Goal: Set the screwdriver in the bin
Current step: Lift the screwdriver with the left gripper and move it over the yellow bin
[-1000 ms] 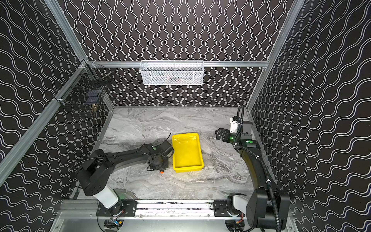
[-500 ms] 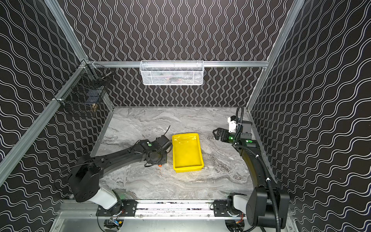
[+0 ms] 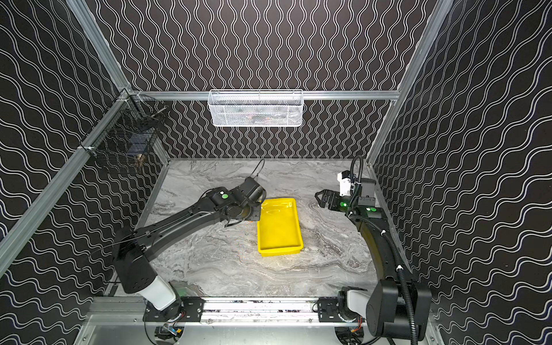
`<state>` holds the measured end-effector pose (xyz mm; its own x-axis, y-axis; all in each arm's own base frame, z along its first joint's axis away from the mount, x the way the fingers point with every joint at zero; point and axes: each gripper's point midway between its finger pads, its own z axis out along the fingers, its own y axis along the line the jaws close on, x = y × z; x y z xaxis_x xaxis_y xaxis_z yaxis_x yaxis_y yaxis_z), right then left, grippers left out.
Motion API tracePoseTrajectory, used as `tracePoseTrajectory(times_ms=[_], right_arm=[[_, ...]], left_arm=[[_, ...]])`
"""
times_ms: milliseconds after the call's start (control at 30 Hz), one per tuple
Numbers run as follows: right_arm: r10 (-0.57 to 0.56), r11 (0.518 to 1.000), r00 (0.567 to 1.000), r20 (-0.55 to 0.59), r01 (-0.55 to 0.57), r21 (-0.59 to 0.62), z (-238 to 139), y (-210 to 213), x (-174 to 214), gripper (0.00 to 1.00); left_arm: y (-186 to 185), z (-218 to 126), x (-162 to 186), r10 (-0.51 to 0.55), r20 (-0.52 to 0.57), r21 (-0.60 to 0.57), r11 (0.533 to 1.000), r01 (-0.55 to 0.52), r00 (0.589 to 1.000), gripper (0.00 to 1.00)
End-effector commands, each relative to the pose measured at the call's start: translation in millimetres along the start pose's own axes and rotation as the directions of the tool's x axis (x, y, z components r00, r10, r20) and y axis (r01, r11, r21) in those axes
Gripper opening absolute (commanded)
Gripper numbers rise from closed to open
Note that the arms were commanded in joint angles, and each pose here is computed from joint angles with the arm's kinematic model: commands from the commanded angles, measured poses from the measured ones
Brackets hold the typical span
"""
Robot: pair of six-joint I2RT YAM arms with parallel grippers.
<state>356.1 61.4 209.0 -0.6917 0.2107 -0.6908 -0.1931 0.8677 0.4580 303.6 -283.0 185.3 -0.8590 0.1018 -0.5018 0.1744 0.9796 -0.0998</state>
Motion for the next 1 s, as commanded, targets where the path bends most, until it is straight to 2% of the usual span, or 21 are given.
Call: tracePoseTrajectory(times_ms=[0,100,300,967], right_arm=[[-0.014,1.0,1.0,0.001,0.014,-0.005,-6,4,-1,0.99],[-0.017,1.0,1.0,0.003,0.017,0.009,-8,3,-2,0.99],[-0.018,1.0,1.0,-0.004,0.018,0.008,-7,3,-1,0.99],[-0.017,1.0,1.0,-0.019,0.017,0.013,-2,-1,4,0.99]], left_arm=[[-24,5,-2,0.072,-0.005,0.059,0.996,-0.072,0.997,0.04],[-45,17,4,0.116,-0.033,0.103,0.988,-0.112,0.993,0.04],[-63,43,24,0.165,-0.108,0.117,0.981,-0.152,0.98,0.06],[-68,96,53,0.181,-0.223,0.082,0.983,-0.167,0.958,0.11]])
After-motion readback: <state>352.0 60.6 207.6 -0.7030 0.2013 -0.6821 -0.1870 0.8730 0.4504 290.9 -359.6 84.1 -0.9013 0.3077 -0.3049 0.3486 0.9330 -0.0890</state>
